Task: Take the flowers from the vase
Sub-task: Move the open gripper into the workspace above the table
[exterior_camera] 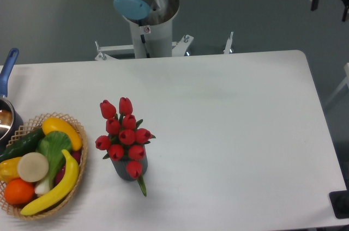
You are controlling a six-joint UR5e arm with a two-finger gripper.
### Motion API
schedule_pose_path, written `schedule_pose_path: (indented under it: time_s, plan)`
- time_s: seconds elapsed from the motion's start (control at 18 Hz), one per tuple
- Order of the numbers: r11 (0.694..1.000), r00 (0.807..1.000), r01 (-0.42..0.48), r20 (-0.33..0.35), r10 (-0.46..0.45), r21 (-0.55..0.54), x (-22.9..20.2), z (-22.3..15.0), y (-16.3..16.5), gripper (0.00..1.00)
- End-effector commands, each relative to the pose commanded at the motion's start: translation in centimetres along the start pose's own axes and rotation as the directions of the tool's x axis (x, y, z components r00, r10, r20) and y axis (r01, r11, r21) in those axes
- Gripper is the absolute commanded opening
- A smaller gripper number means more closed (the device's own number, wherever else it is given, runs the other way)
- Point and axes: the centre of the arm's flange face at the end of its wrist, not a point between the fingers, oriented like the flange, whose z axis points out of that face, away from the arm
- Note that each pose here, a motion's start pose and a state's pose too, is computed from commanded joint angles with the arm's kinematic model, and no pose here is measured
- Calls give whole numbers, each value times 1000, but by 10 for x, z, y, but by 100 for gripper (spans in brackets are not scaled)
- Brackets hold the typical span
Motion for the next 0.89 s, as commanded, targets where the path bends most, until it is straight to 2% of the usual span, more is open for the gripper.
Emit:
schedule_pose_path:
  time_s: [0.33,0.5,0.67,0.89]
  plan:
    - [1000,1000,13,1,-13,3,-1,-2,0,100]
    - [994,995,94,19,-95,58,0,4,-5,100]
    - [964,973,218,45,-227,151,-4,7,-11,100]
    - [899,920,377,22,-391,222,-6,11,-24,100]
